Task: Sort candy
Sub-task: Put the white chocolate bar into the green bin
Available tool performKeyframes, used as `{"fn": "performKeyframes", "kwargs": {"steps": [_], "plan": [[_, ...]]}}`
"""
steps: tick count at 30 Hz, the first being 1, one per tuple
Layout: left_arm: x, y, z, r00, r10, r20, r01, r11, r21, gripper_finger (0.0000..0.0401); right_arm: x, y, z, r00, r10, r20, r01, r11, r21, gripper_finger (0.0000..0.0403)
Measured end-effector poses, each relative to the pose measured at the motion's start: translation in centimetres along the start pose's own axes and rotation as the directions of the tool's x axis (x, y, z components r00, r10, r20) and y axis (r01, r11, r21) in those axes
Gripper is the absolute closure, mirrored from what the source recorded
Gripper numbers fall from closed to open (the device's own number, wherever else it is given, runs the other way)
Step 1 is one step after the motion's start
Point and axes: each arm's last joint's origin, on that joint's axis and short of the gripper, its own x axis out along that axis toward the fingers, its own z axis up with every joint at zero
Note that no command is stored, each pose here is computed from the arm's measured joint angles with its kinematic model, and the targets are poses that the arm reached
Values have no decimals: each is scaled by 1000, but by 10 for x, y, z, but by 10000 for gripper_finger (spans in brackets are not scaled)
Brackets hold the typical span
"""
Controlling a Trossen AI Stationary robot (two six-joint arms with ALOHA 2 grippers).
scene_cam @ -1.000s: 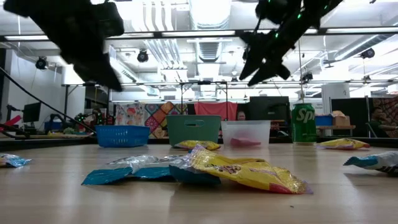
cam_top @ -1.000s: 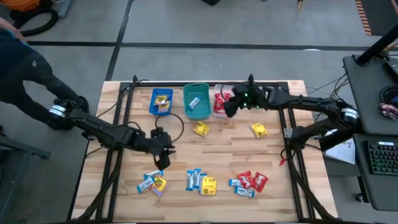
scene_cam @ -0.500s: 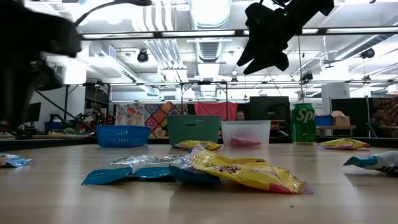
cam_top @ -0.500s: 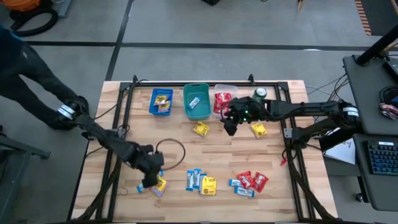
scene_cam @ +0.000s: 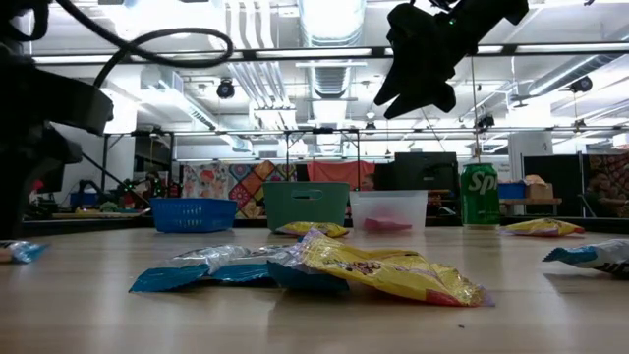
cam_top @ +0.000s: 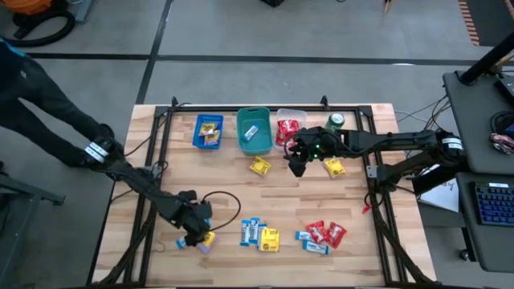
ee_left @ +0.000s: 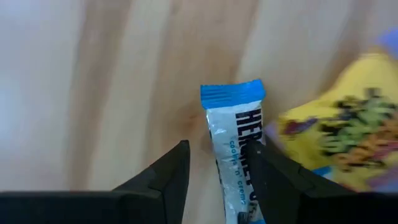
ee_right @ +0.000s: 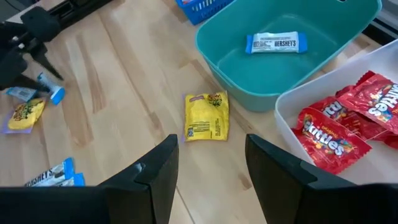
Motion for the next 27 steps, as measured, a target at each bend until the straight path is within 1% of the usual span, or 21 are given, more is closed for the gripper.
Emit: {"fn": "performKeyframes", "kwargs": {"steps": [2,5,8,16,19,23,27], "plan": [[-1,3,-2,999,34,-6,-34,999,2,263,0,0,0,1000,0,0,0,1000,0,227],[-4,7,-4,999,54,-7,-54,999,-2,274,0,0,0,1000,0,0,0,1000,0,227],[-5,9,-5,998,69,-4,-69,998,-7,294,0,0,0,1000,0,-1,0,1000,0,227],[3,13,-10,997,79,-7,-79,997,-12,389,1,-1,-2,1000,-2,-6,2,1000,-2,227],[2,14,-10,997,80,2,-80,997,-12,393,2,-1,-3,1000,-4,-11,4,1000,-3,227],[-5,16,-9,996,78,54,-78,997,-6,400,2,-1,-4,1000,-6,-15,6,1000,-5,227],[-23,20,-8,986,57,157,-54,998,-22,400,2,0,-5,1000,-2,-18,2,1000,-12,227]]}}
